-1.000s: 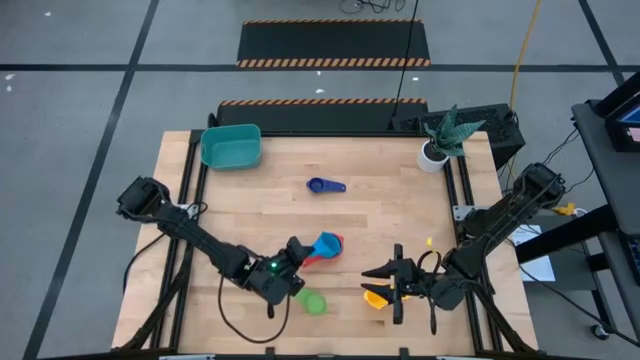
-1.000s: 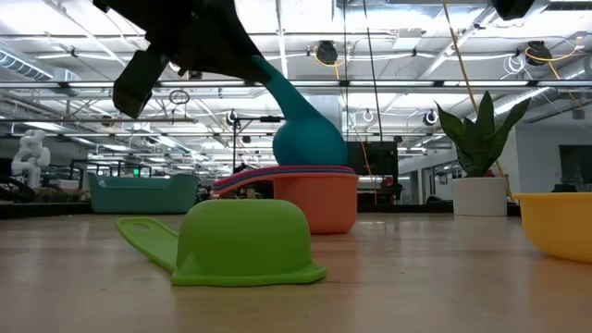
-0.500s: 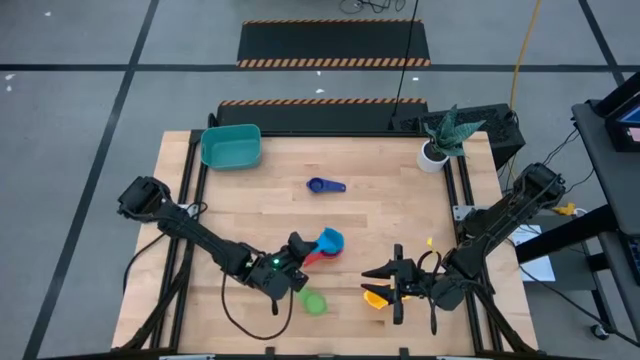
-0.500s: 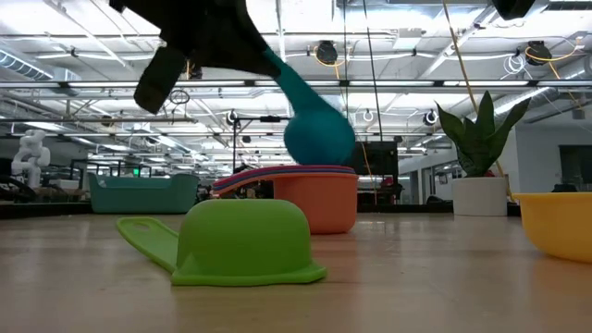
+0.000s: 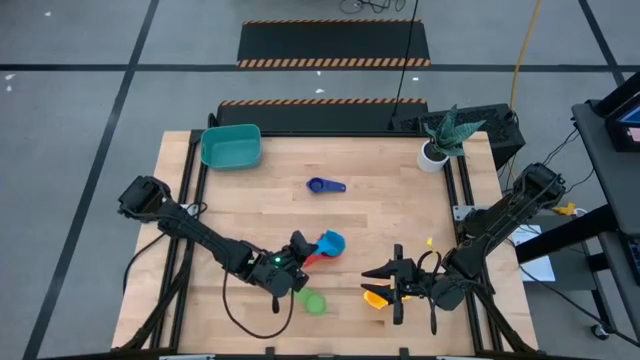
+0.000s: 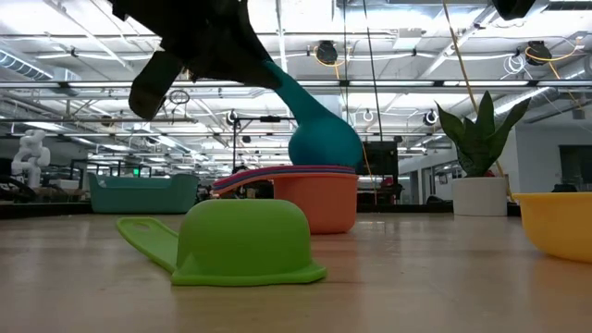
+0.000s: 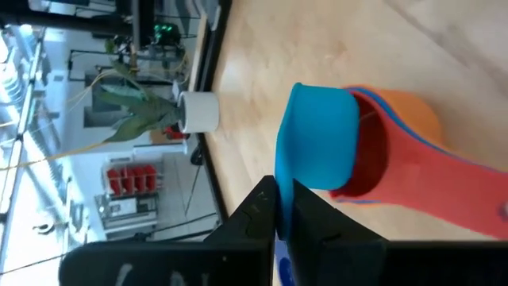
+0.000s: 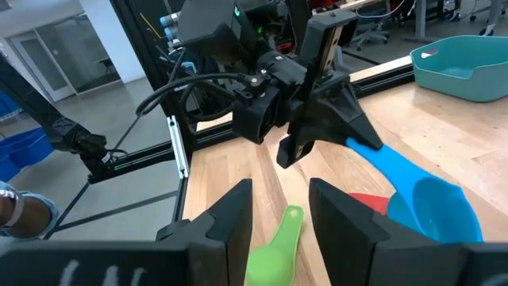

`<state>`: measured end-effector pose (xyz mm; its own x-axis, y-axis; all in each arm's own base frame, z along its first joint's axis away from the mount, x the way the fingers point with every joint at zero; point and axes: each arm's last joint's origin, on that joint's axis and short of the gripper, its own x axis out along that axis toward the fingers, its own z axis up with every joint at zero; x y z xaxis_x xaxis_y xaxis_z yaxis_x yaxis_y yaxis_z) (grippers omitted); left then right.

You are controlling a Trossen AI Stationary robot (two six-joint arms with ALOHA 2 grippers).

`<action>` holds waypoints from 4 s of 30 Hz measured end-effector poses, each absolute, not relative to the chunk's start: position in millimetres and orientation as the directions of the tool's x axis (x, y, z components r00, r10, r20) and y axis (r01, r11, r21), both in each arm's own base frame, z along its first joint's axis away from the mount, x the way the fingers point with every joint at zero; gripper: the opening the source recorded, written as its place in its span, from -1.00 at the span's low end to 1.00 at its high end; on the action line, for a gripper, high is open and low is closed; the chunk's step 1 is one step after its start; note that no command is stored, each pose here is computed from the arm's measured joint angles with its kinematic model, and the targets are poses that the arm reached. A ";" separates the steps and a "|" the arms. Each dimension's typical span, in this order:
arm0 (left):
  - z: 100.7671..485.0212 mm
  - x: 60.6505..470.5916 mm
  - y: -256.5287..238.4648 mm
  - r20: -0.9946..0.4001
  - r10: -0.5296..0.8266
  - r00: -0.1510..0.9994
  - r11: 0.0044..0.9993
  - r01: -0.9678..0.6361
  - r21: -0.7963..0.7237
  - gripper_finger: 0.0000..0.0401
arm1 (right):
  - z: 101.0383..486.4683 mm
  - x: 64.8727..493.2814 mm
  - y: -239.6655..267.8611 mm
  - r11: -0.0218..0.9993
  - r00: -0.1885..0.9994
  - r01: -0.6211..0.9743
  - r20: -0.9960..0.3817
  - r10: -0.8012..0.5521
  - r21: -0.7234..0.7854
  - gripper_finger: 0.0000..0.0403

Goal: Nest measuring cups in basket
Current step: Stack the light blue measuring cup on top of the red measuring cup

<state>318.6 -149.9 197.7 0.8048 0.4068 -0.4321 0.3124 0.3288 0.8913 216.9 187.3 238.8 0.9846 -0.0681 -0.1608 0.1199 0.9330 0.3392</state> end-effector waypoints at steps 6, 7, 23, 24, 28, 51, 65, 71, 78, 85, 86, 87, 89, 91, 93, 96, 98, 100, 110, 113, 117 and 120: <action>194.3 316.8 -148.1 -0.467 0.401 0.788 0.359 0.333 0.872 -0.90 | 239.3 217.0 187.4 0.932 0.985 0.118 -0.157 -0.067 0.344 -0.41; 193.7 316.3 -147.8 -0.471 0.402 0.785 0.365 0.335 0.869 -0.90 | 239.5 217.1 187.4 0.931 0.986 0.118 -0.156 -0.067 0.345 -0.41; 189.5 311.9 -148.2 -0.510 0.400 0.761 0.451 0.321 0.833 -0.41 | 239.5 217.1 187.4 0.924 0.986 0.120 -0.156 -0.066 0.363 -0.41; 189.2 311.2 -148.8 -0.513 0.400 0.760 0.451 0.324 0.832 -0.39 | 239.5 217.0 187.5 0.924 0.986 0.119 -0.156 -0.066 0.363 -0.41; 188.8 307.4 -155.6 -0.516 0.384 0.766 0.460 0.326 0.826 -0.35 | 239.4 217.0 187.5 0.924 0.986 0.119 -0.156 -0.066 0.362 -0.41; 183.4 271.2 -147.2 -0.828 0.231 0.510 0.868 0.277 0.413 -0.25 | 238.7 214.4 190.3 0.945 0.986 0.100 -0.162 -0.051 0.311 -0.41; 188.0 277.9 -153.2 -0.794 0.176 0.582 0.974 0.014 0.227 -0.25 | 239.0 215.0 192.0 0.991 0.985 -0.007 -0.171 0.030 0.133 -0.41; 188.0 276.5 -155.7 -0.794 0.170 0.584 0.984 -0.056 0.169 -0.25 | 250.0 213.5 184.7 0.995 0.990 -0.004 -0.142 0.019 0.099 -0.41; 190.5 279.9 -157.1 -0.761 0.180 0.624 0.980 -0.183 0.082 -0.19 | 268.1 212.8 167.5 0.999 0.995 0.024 -0.094 -0.019 0.049 -0.41; 189.4 288.5 -163.1 -0.658 0.260 0.707 0.949 -0.311 0.041 0.31 | 277.8 212.6 155.7 0.998 0.996 0.048 -0.070 -0.050 -0.029 -0.41; 186.4 290.9 -164.7 -0.652 0.258 0.713 0.950 -0.311 0.036 0.40 | 277.9 212.5 155.0 0.998 0.996 0.048 -0.073 -0.052 -0.045 -0.41; 182.3 293.6 -166.0 -0.649 0.257 0.716 0.951 -0.306 0.038 0.48 | 277.8 212.1 154.8 0.997 0.996 0.047 -0.076 -0.052 -0.062 -0.41; 174.6 302.9 -169.2 -0.622 0.248 0.742 0.952 -0.307 0.014 0.62 | 278.0 211.9 154.0 0.994 0.995 0.047 -0.079 -0.054 -0.095 -0.41; 164.7 307.4 -168.1 -0.629 0.262 0.732 0.951 -0.307 0.040 0.73 | 279.1 211.3 153.2 0.990 0.996 0.045 -0.076 -0.056 -0.131 -0.41; 155.4 312.1 -162.8 -0.639 0.289 0.713 0.941 -0.333 0.054 0.79 | 281.4 209.8 151.9 0.987 0.996 0.044 -0.072 -0.056 -0.157 -0.41; 151.2 314.5 -152.0 -0.664 0.319 0.676 0.920 -0.389 0.046 0.82 | 284.7 206.7 149.3 0.982 0.996 0.042 -0.070 -0.056 -0.187 -0.41; 151.4 317.5 -146.5 -0.684 0.296 0.667 0.914 -0.406 0.000 0.82 | 286.1 203.8 146.7 0.978 0.995 0.039 -0.082 -0.057 -0.204 -0.41; 150.4 318.8 -143.0 -0.705 0.273 0.655 0.916 -0.401 -0.018 0.81 | 287.9 200.3 143.8 0.976 0.994 0.037 -0.093 -0.058 -0.214 -0.41; 137.7 330.1 -126.4 -0.756 0.229 0.613 0.904 -0.423 -0.069 0.33 | 290.9 188.8 134.4 0.968 0.988 0.024 -0.142 -0.061 -0.248 -0.41; 135.3 331.3 -120.4 -0.774 0.215 0.595 0.900 -0.428 -0.079 0.14 | 291.0 187.5 133.3 0.966 0.987 0.021 -0.150 -0.061 -0.257 -0.41; 136.2 333.3 -115.2 -0.773 0.223 0.594 0.904 -0.423 -0.064 -0.12 | 291.1 185.4 131.5 0.963 0.985 0.017 -0.160 -0.063 -0.270 -0.41; 136.1 334.1 -112.6 -0.773 0.228 0.591 0.915 -0.402 -0.038 -0.25 | 292.3 183.9 130.3 0.963 0.985 0.017 -0.160 -0.063 -0.271 -0.41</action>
<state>334.1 -112.6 136.1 0.5914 0.2284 -0.7734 -0.4024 0.9147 -0.0376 183.9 130.3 292.3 0.9852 -0.0626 -0.1599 0.0173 0.9625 -0.2706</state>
